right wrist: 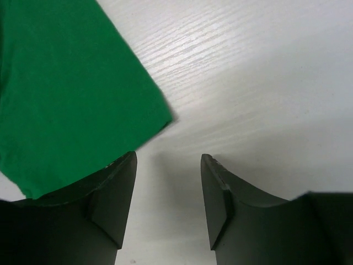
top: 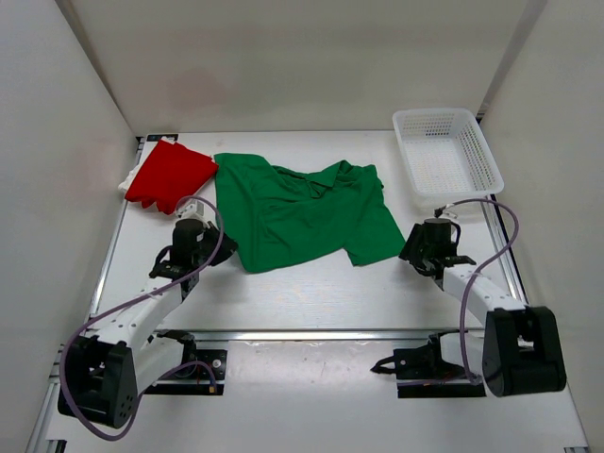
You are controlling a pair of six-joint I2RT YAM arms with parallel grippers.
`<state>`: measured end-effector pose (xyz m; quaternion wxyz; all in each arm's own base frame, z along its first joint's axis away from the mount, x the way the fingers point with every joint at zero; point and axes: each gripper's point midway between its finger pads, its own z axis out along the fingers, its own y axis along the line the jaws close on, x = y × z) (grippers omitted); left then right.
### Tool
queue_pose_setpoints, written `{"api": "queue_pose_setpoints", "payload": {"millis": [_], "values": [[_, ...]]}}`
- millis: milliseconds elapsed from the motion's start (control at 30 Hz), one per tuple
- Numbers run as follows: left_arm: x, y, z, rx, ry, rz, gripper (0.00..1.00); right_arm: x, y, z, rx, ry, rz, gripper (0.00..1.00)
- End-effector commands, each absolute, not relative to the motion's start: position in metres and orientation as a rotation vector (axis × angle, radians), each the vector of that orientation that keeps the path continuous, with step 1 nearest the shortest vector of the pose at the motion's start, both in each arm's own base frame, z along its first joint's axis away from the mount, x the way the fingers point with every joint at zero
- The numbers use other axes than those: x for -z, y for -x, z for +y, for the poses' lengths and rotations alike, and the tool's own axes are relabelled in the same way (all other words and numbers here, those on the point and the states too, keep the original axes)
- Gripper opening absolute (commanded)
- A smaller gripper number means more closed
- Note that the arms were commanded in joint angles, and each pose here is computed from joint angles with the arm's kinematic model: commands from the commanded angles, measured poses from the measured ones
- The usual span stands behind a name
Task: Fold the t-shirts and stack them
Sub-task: Flatten out the tshirt
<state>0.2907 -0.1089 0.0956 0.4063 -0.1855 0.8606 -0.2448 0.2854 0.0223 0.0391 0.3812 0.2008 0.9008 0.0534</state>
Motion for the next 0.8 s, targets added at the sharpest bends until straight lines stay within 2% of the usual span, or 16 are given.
{"api": "queue_pose_setpoints", "payload": {"millis": [0, 333, 467, 667, 767], "values": [[-0.110, -0.292, -0.114, 0.628, 0.397, 2.150, 0.00, -0.048, -0.309, 0.018, -0.111, -0.498, 2.251, 0.47], [-0.113, -0.293, -0.127, 0.692, 0.368, 2.141, 0.00, -0.033, -0.316, 0.019, -0.074, -0.479, 2.303, 0.44], [-0.114, -0.294, -0.125, 0.687, 0.376, 2.139, 0.00, -0.027, -0.318, 0.018, -0.110, -0.511, 2.331, 0.32], [-0.118, -0.298, -0.130, 0.709, 0.377, 2.125, 0.00, -0.021, -0.327, 0.027, -0.145, -0.487, 2.339, 0.24], [-0.118, -0.298, -0.132, 0.706, 0.373, 2.128, 0.00, -0.021, -0.334, 0.031, -0.121, -0.449, 2.353, 0.12]]}}
